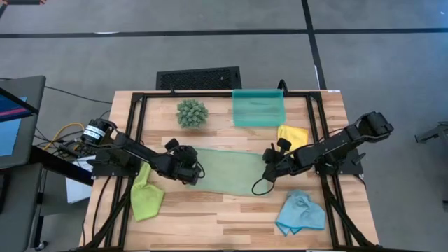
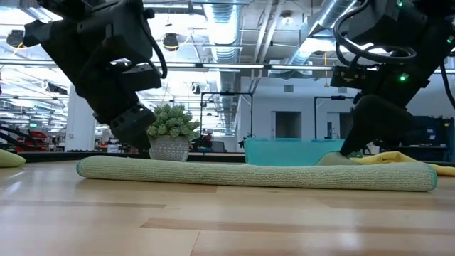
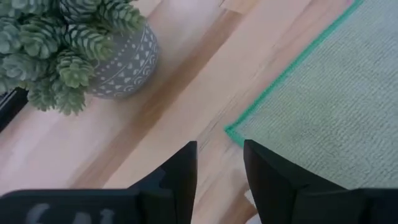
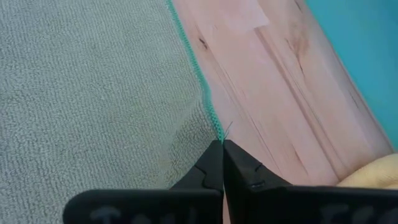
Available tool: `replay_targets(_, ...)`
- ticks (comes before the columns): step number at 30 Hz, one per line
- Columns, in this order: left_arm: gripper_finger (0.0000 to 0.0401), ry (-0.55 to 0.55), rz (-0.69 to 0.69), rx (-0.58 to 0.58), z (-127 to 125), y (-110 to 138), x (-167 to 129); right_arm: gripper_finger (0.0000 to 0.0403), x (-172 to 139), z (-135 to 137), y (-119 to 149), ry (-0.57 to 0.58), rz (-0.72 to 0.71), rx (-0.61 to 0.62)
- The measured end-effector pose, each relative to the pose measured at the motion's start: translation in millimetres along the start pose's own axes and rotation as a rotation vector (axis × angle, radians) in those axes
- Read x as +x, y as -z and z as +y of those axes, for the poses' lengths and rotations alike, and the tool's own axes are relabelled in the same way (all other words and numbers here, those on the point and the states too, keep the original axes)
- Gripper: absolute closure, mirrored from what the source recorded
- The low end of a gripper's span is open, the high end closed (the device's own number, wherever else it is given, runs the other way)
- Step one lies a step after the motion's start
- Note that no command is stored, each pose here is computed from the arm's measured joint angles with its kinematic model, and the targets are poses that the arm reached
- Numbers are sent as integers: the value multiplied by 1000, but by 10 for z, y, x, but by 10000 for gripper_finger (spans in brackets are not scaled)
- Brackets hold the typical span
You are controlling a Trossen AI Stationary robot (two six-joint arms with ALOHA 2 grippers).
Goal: Roll microfiber towels into tight, uniform cylinder then place into a basket
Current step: Roll the dark green microfiber cloth
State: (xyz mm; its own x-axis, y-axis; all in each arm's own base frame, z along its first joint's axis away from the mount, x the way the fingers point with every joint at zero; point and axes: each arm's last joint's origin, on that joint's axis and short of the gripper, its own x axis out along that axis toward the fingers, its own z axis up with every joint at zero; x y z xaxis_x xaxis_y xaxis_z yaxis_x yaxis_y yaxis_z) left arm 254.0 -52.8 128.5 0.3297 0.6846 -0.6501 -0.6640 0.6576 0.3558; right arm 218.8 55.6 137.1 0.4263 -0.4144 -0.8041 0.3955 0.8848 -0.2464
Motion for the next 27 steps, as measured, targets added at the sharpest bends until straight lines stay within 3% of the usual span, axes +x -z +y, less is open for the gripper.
replay_targets(8, 278, 131, 2, -8, -80, -110, 47, 382, -4, 7, 7, -6, 5, -2)
replay_targets(12, 278, 107, 19, 5, -44, -108, 76, 367, 2, -14, 3, 21, -1, 13)
replay_targets(20, 278, 23, 108, 21, 60, -2, 78, 289, -6, -101, 81, 103, 84, 27)
replay_targets(23, 278, 19, 113, 4, 65, 2, 78, 269, -80, -115, 41, 135, 53, 42)
replay_targets(27, 278, 68, 105, -17, 1, -85, 30, 261, -156, 25, -27, 19, -38, -21)
